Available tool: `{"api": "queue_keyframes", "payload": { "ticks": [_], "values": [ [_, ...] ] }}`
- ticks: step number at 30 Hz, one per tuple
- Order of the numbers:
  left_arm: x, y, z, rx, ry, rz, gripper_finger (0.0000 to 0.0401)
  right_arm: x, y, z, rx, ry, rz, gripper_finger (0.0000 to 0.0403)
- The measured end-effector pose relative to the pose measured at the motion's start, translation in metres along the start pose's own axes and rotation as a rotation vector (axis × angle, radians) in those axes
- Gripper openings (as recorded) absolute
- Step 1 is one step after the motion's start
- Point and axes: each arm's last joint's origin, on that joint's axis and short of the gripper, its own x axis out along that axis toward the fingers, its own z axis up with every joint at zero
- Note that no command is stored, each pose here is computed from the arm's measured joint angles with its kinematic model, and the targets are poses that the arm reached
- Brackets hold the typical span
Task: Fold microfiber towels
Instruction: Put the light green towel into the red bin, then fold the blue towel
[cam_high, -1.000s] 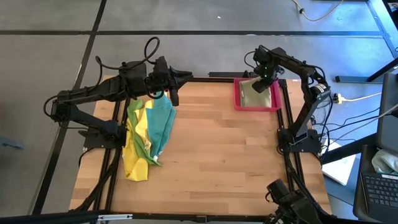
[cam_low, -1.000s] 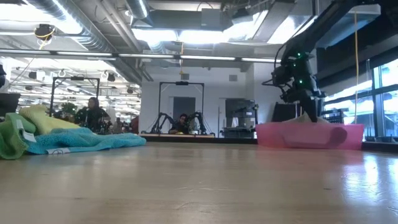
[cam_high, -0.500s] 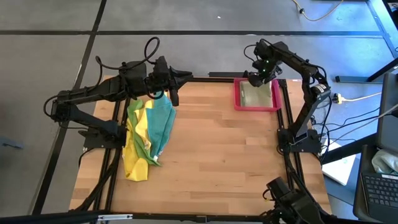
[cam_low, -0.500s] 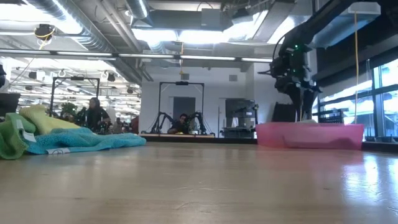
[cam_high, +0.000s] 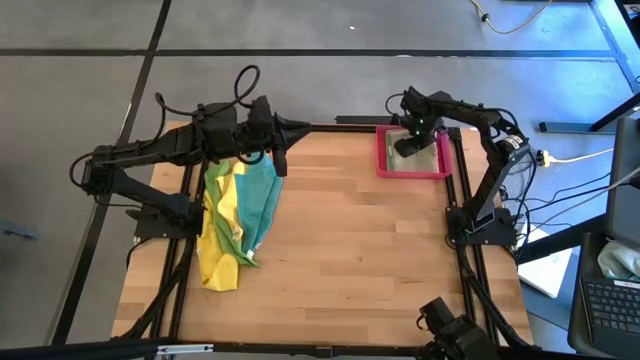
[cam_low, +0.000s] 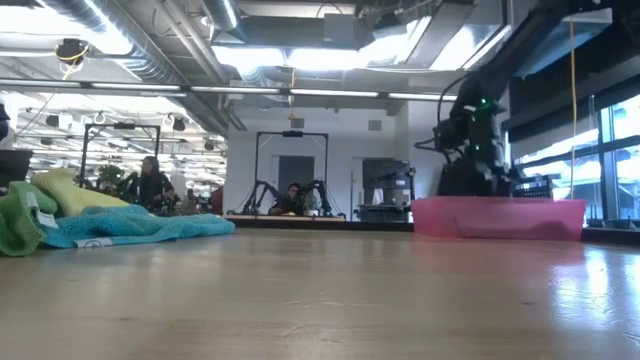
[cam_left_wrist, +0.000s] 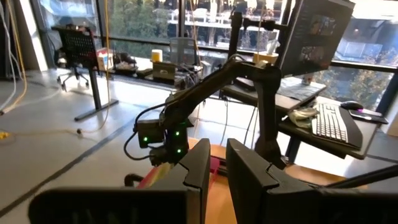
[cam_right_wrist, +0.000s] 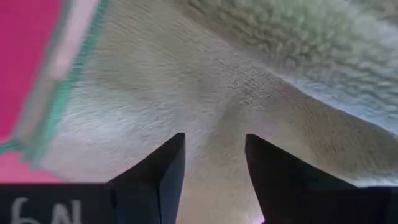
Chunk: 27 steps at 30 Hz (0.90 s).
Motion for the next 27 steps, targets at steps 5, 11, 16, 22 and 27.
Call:
{"api": "queue_keyframes", "payload": {
  "ticks": [5, 11, 16, 22, 27],
  "values": [
    [0.0, 0.0, -0.003, -0.048, 0.028, 0.004, 0.0044, 0.009, 0.002, 0.002, 0.015, -0.057, -0.094, 0.0151],
    [0.0, 0.0, -0.003, -0.07, 0.03, 0.005, 0.0044, 0.008, 0.005, 0.006, 0.074, -0.101, -0.044, 0.0135],
    [0.0, 0.0, -0.003, -0.069, 0.03, 0.006, 0.0044, -0.007, 0.005, 0.006, 0.083, -0.029, -0.042, 0.013],
    [0.0, 0.002, -0.003, -0.044, 0.029, 0.015, 0.0044, -0.016, 0.012, 0.008, 0.116, -0.018, 0.059, 0.013],
    [0.0, 0.003, -0.003, -0.039, 0.024, 0.051, 0.0044, -0.004, 0.023, 0.001, 0.112, 0.002, 0.058, 0.0129]
  ]
}}
